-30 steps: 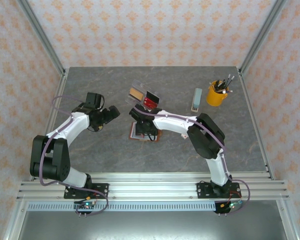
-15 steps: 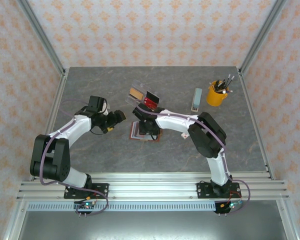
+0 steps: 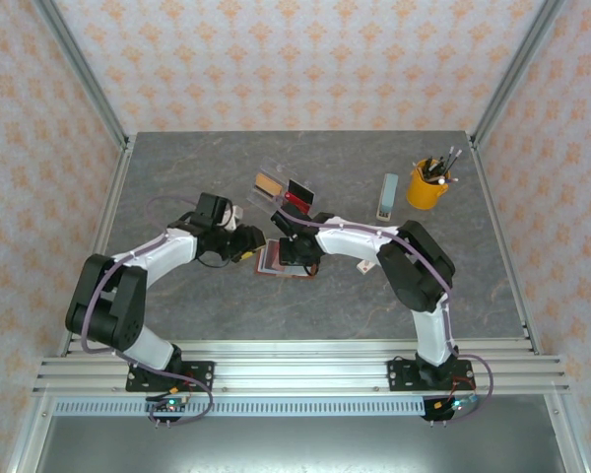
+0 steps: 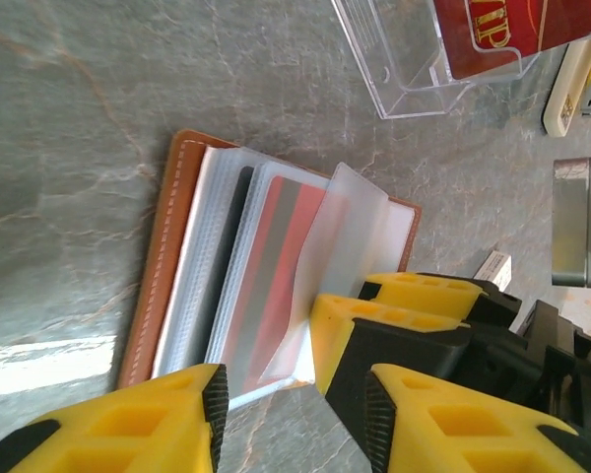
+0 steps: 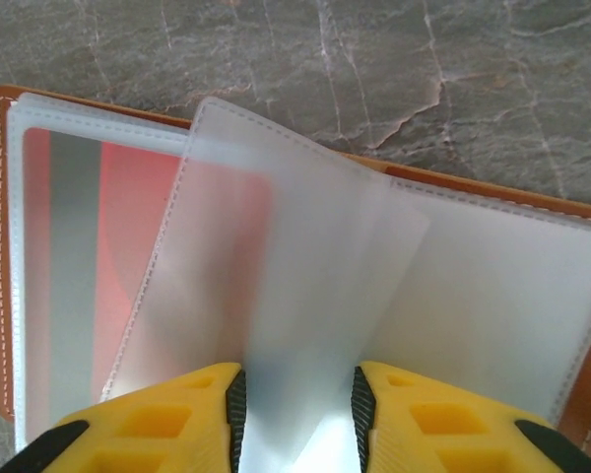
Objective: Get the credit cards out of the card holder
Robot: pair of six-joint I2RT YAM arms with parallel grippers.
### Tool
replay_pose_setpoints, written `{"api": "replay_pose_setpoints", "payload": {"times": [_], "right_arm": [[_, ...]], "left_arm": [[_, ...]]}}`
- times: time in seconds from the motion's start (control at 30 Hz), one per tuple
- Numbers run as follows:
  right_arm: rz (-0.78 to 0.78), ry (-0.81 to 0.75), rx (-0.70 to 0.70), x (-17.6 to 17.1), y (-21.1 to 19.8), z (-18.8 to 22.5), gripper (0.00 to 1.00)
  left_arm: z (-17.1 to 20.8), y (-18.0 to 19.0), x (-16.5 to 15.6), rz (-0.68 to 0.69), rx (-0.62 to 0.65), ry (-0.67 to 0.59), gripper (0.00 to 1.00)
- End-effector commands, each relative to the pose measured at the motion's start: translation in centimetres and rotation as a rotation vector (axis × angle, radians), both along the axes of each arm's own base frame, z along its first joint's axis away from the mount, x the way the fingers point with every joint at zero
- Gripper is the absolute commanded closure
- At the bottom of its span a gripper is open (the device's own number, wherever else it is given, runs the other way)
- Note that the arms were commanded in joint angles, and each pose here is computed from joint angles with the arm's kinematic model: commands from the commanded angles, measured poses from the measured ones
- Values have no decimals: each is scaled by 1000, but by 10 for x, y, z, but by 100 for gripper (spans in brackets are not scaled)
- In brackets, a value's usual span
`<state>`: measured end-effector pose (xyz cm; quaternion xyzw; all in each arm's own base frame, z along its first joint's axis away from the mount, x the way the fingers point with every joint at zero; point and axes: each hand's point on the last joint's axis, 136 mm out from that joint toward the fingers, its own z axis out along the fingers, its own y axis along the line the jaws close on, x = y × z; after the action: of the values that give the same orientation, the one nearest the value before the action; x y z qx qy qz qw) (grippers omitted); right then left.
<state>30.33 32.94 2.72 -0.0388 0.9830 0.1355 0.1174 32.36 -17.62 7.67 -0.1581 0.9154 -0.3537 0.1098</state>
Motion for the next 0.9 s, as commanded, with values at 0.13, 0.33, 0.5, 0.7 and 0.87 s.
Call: {"api": "replay_pose_setpoints", "payload": {"times": [0.13, 0.33, 0.5, 0.7, 0.87], "right_arm": [[-10, 12, -19, -7, -11, -7, 71], [-31, -23, 17, -3, -9, 2, 75], [-44, -53, 70, -1, -5, 12, 77], [-49, -62, 128, 1, 2, 20, 77], [-58, -61, 146, 3, 5, 20, 80]], "left_arm": [[-9, -26, 6, -32, -45, 21, 62], [-25, -32, 7, -34, -68, 74, 62], [-29, -33, 8, -39, -70, 87, 62], [-25, -33, 7, -46, -55, 84, 62], [-23, -36, 5, -69, -47, 88, 66]]}}
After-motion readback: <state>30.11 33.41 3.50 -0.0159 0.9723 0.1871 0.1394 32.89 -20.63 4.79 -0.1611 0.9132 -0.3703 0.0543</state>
